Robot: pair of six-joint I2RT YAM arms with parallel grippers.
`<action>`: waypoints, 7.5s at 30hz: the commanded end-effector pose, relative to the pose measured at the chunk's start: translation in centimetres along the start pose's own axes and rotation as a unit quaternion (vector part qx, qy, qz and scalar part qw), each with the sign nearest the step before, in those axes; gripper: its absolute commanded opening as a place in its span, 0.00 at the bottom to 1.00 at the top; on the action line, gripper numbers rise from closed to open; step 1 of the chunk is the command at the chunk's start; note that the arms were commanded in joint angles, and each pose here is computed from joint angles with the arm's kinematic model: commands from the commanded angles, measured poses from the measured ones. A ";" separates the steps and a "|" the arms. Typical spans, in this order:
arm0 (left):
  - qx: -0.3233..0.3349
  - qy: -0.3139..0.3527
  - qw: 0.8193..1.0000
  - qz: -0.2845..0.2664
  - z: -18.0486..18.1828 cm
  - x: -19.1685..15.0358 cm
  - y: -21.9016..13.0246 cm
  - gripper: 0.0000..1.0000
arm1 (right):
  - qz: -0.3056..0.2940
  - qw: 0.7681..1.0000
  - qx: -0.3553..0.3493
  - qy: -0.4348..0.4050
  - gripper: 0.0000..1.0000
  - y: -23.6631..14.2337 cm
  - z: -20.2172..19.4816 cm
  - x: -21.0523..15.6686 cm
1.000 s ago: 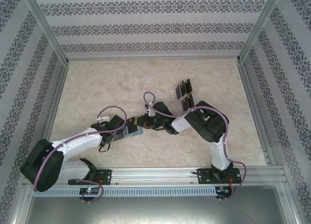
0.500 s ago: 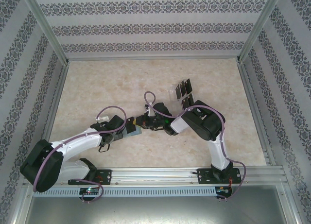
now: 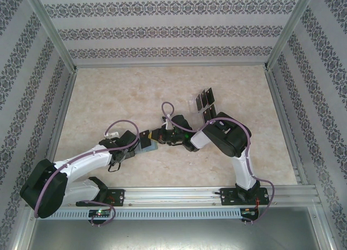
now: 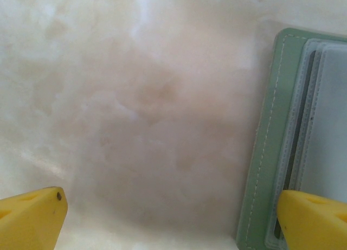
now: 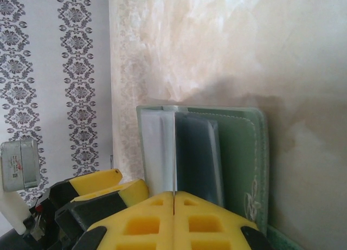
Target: Put the credit cards into the card holder
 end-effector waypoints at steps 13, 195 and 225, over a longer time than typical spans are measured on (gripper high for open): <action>0.030 0.004 1.000 0.009 0.8 -0.8 0.3 1.00 | 0.023 1.000 0.005 -0.001 0.00 1.2 -0.5 -0.8; -0.088 -0.092 0.992 -0.007 2.0 2.2 -0.8 0.99 | 0.102 0.922 -0.316 -0.198 0.00 3.2 4.3 -2.7; -0.079 -0.078 0.994 0.007 1.5 1.9 0.1 1.00 | 0.083 0.932 -0.304 -0.179 0.00 2.1 4.5 -1.3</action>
Point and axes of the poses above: each hand's point on the last joint's axis, 136 mm out from that joint toward the fingers, its own y axis out along the fingers, its own z axis along the line the jaws close on, x = y × z, the point moved 7 cm from there along -y, back along the fingers, and after that the axes turned 6 degrees about y, right-handed, at the moved point
